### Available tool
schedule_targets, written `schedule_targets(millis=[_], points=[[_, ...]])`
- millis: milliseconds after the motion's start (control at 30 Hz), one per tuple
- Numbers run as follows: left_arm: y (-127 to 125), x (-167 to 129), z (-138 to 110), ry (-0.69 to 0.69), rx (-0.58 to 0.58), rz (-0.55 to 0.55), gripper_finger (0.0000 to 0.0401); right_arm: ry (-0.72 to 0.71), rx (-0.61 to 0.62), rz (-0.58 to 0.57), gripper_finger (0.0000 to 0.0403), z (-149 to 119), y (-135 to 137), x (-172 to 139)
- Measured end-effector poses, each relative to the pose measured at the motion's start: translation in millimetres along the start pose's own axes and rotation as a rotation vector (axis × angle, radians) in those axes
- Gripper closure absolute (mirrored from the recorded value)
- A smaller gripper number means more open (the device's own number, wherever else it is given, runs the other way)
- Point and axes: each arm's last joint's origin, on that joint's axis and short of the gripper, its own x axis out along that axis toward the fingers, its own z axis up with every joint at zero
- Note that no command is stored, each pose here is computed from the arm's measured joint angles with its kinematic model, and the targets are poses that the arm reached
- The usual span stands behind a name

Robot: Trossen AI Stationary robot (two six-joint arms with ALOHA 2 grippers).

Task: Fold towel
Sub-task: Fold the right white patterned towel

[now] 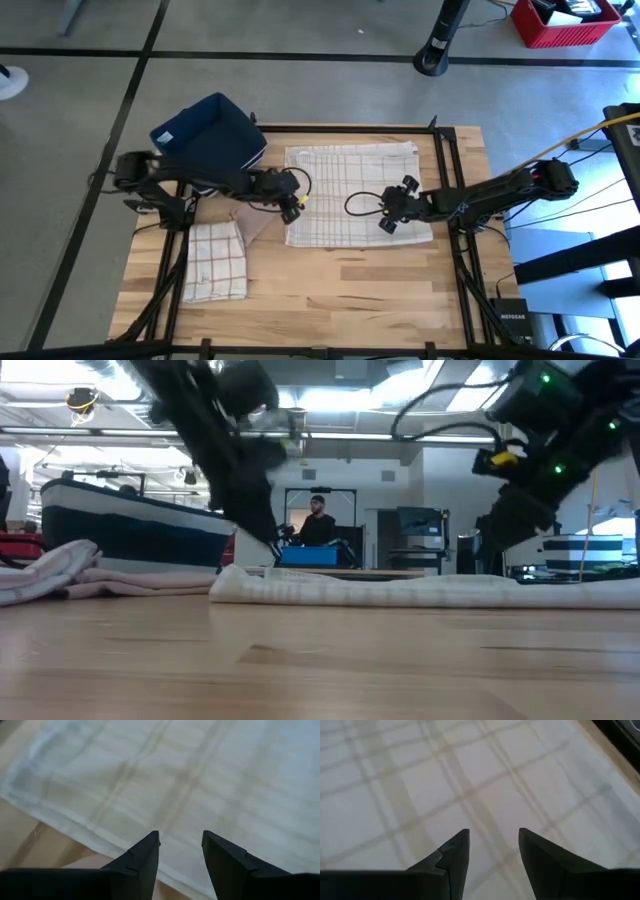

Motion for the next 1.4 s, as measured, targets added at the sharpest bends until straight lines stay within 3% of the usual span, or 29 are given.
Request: schedule_targets(millis=[167,267,433,567,700,767,867,1033,1133,1233,1400], points=[[2,41,-21,0.166,0.061,0.017,0.0258,0.054,0.024,0.074,0.023,-21,0,8],[-7,47,-29,0.241,0.087,-0.05,0.0258,0.144,0.067,0.212,0.023,-31,2,10],[-31,35,-49,0.356,0.189,-0.099,0.0258,0.254,0.129,0.453,0.023,-39,17,2],[-48,19,-56,0.372,0.264,-0.175,0.0258,0.305,0.062,0.592,0.023,-39,36,-14],[-53,-7,-47,0.345,0.278,-0.237,0.0258,0.282,0.012,0.657,0.023,-16,46,-35],[-52,-25,-27,0.243,0.235,-0.262,0.0258,0.254,-0.048,0.636,0.023,0,45,-47],[-37,-49,-1,0.126,0.183,-0.238,0.0258,0.164,-0.154,0.502,0.023,26,36,-66],[11,-66,28,-0.012,0.145,-0.091,0.0258,0.024,-0.24,0.202,0.023,60,6,-73],[47,-49,29,0.042,0.136,-0.032,0.0263,0.042,-0.218,0.122,0.023,67,-20,-61],[76,-24,25,0.108,0.116,-0.079,0.027,0.126,-0.168,0.095,0.023,61,-46,-41],[97,19,11,0.246,0.118,-0.114,0.0278,0.202,-0.092,0.112,0.023,42,-71,-16]])
